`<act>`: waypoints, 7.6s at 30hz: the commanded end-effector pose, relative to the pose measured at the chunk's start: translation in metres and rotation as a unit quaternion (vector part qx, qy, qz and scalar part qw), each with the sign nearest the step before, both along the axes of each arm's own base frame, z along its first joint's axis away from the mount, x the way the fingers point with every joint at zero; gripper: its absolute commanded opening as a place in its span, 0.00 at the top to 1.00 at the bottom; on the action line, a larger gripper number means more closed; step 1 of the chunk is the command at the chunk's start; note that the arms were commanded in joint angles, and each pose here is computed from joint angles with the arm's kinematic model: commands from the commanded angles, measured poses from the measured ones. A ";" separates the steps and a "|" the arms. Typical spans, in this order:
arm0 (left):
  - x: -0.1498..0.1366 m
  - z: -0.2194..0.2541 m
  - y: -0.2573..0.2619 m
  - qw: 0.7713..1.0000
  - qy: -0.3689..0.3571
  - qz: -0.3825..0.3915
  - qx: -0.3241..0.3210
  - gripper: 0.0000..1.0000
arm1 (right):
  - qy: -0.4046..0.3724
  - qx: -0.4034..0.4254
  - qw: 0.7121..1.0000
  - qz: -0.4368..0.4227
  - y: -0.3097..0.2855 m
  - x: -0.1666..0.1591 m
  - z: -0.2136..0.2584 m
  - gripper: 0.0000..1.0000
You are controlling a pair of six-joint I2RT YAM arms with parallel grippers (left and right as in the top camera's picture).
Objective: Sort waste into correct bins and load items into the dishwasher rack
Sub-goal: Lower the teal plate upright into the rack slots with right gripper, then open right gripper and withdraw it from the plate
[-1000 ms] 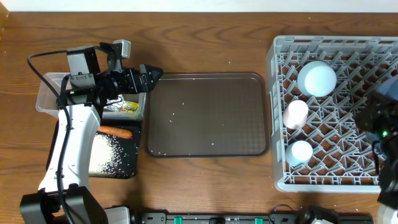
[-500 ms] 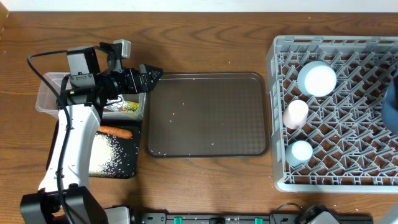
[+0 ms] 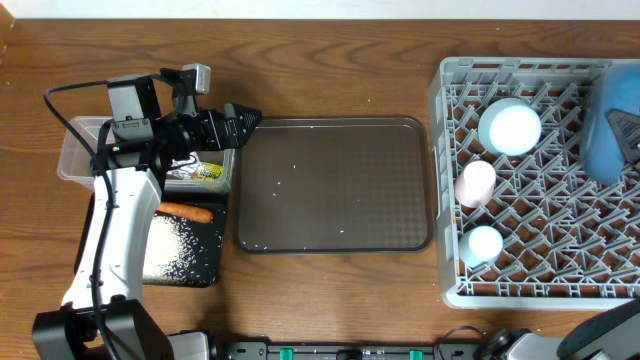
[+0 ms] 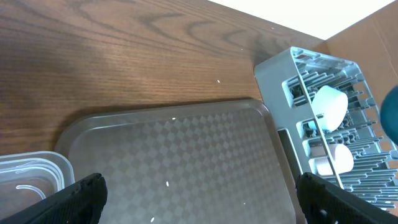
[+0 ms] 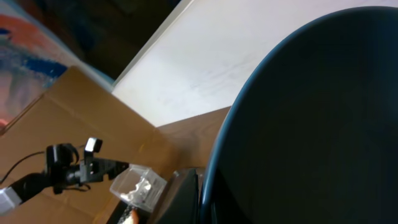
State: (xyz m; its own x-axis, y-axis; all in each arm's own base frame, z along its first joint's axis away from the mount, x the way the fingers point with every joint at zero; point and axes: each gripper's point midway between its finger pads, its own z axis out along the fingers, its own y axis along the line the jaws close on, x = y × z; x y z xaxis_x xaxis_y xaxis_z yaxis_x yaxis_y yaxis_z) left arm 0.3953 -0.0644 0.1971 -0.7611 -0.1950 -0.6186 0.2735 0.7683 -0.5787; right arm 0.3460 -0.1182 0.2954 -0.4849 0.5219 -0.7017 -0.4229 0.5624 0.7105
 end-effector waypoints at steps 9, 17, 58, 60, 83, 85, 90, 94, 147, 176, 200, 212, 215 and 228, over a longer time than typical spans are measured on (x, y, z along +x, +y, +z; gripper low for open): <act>-0.001 0.003 0.001 1.000 -0.002 0.003 -0.003 0.00 | -0.052 -0.024 0.996 0.062 0.032 0.001 -0.010 0.99; -0.001 0.003 0.001 1.000 -0.002 0.003 -0.003 0.00 | -0.052 -0.023 0.996 0.062 0.035 -0.002 -0.024 0.99; -0.001 0.003 0.001 1.000 -0.002 0.003 -0.003 0.00 | 0.033 0.073 0.997 -0.008 -0.008 -0.018 -0.041 0.99; -0.001 0.003 0.001 1.000 -0.002 0.003 -0.003 0.00 | 0.032 0.072 0.997 -0.005 -0.006 -0.017 -0.041 0.99; -0.001 0.003 0.001 1.000 -0.002 0.003 -0.003 0.00 | 0.059 0.064 0.996 0.018 0.022 -0.005 -0.053 0.99; -0.001 0.003 0.001 1.000 -0.002 0.003 -0.003 0.00 | 0.053 0.057 0.997 0.018 0.022 -0.005 -0.054 0.99; -0.001 0.003 0.001 1.000 -0.002 0.003 -0.003 0.00 | 0.046 0.048 0.998 0.019 0.023 -0.006 -0.056 0.99; -0.001 0.003 0.001 1.000 -0.002 0.003 -0.003 0.00 | 0.044 0.043 0.998 0.017 0.024 -0.009 -0.065 0.99; -0.001 0.003 0.001 1.000 -0.002 0.003 -0.003 0.00 | 0.192 0.372 0.892 -0.170 -0.082 -0.089 -0.083 0.01; -0.001 0.003 0.001 1.000 -0.002 0.003 -0.003 0.00 | 0.297 0.537 0.776 -0.148 -0.005 -0.116 -0.071 0.01; -0.001 0.003 0.001 1.000 -0.002 0.003 -0.003 0.00 | 0.120 0.198 0.961 -0.154 -0.003 -0.114 -0.052 0.01; -0.001 0.003 0.001 1.000 -0.002 0.003 -0.003 0.00 | 0.227 0.023 0.973 -0.030 0.033 -0.068 -0.050 0.01; -0.001 0.003 0.001 1.000 -0.002 0.003 -0.003 0.00 | 0.319 -0.049 0.946 -0.029 0.048 -0.050 -0.064 0.01; -0.001 0.003 0.001 1.000 -0.002 0.003 -0.003 0.00 | 0.341 -0.415 0.841 -0.067 0.171 0.003 -0.085 0.01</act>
